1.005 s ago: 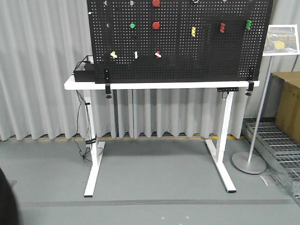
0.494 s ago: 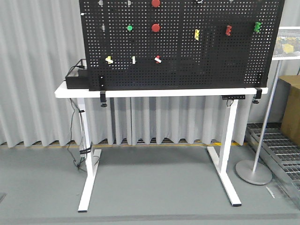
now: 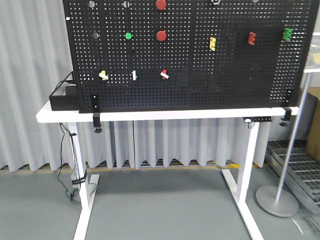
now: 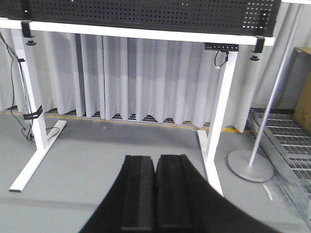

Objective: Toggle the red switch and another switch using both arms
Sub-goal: 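Drive the base forward up to the black pegboard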

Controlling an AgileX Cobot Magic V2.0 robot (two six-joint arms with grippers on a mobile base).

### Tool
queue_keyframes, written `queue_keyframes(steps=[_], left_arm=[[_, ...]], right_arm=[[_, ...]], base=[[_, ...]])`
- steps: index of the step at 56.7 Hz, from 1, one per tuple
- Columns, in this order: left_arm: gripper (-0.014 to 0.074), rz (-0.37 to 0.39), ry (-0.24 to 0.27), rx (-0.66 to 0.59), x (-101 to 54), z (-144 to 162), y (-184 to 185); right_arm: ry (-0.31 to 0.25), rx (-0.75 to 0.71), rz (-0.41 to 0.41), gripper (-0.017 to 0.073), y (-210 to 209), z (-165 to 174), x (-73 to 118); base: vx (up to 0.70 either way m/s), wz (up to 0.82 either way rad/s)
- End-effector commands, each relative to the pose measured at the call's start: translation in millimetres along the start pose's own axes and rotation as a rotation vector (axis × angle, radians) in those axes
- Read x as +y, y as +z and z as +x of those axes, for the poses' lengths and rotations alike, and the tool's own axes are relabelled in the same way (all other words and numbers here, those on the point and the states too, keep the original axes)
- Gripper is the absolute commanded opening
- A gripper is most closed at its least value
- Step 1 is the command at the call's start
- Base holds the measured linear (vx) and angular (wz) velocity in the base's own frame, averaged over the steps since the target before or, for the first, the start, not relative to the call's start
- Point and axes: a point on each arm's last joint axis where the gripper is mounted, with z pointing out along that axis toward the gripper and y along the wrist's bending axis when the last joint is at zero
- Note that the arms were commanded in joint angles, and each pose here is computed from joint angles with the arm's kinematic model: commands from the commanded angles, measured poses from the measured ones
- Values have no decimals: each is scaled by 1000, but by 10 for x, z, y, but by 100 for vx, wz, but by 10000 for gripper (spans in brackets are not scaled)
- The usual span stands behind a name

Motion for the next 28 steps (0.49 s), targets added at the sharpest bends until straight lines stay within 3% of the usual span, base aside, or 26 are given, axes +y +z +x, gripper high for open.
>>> queue_keyframes(steps=[1, 28], left_arm=[[3, -6, -10, -67, 7, -15, 1], [3, -6, -10, -67, 7, -15, 1]], right_arm=[[-3, -87, 13, -6, -6, -63, -9], [-3, -87, 13, -6, -6, -63, -9]], base=[[39, 3], [37, 4]])
